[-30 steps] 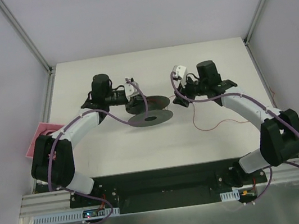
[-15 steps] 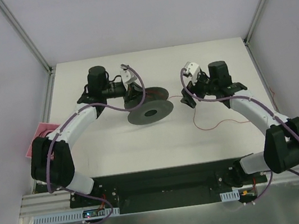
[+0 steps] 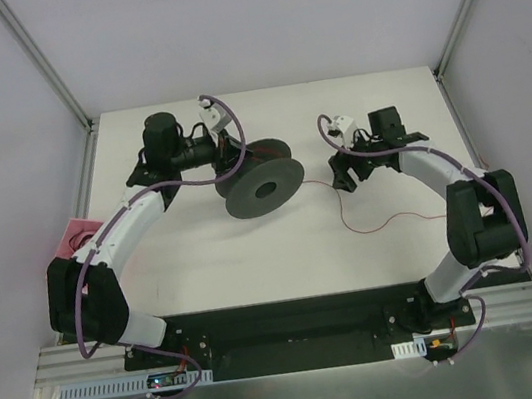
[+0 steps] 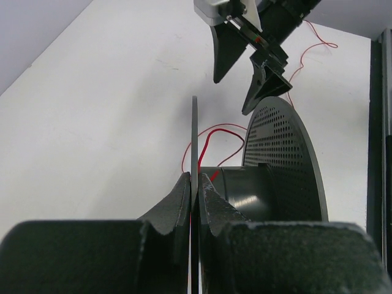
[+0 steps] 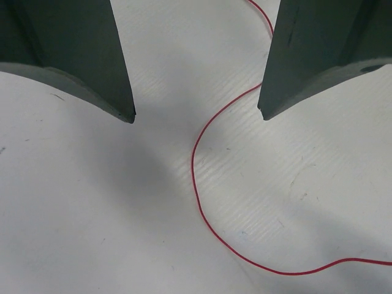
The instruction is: Wrap the cables
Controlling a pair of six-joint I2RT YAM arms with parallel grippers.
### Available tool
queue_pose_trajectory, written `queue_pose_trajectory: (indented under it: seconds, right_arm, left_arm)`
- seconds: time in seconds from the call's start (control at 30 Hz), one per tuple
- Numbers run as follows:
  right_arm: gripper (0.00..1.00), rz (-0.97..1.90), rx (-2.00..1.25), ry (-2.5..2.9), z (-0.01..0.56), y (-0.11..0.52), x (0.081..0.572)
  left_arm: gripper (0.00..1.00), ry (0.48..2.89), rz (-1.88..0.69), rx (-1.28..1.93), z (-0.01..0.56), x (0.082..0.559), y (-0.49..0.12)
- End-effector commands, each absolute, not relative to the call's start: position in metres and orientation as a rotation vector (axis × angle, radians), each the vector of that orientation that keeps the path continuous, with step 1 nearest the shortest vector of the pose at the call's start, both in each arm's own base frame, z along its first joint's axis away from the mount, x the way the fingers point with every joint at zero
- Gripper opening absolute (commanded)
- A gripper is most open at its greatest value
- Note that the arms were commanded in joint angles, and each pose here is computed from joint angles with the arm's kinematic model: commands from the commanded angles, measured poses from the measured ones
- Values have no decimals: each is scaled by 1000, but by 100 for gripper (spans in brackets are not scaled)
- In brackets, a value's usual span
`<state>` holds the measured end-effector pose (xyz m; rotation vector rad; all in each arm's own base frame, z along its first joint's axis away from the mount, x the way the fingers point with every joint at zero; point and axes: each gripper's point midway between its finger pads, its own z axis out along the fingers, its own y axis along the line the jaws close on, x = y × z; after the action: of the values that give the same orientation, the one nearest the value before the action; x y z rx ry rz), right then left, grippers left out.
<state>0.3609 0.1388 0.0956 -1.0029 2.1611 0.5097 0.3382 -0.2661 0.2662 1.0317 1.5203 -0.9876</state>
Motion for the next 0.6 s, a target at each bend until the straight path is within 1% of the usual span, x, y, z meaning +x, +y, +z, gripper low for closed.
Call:
queue_pose_trajectory:
  seconds: [0.0, 0.07, 0.13, 0.33, 0.37, 0.47, 0.57]
  right_arm:
    - [84, 550, -989, 2207, 95, 149, 361]
    - [85, 595, -979, 2226, 90, 153, 357]
    - [88, 657, -954, 2235, 91, 159, 353]
    - [100, 793, -967, 2039, 123, 182, 358]
    - [97, 813, -974, 1987, 131, 187, 359]
    - [96, 867, -981, 1866, 152, 200, 363]
    - [96, 928, -968, 1780, 169, 216, 366]
  left_arm:
    - [0, 1393, -949, 981, 326, 337, -261]
    - [0, 1359, -968, 993, 337, 332, -263]
    - [0, 1297, -979, 1012, 355, 325, -264]
    - [0, 1141, -1010, 1094, 409, 302, -266]
    - [0, 1121, -1016, 1099, 419, 298, -267]
    - [0, 1057, -1009, 1115, 447, 291, -266]
    - [0, 1046, -1019, 1078, 471, 290, -265]
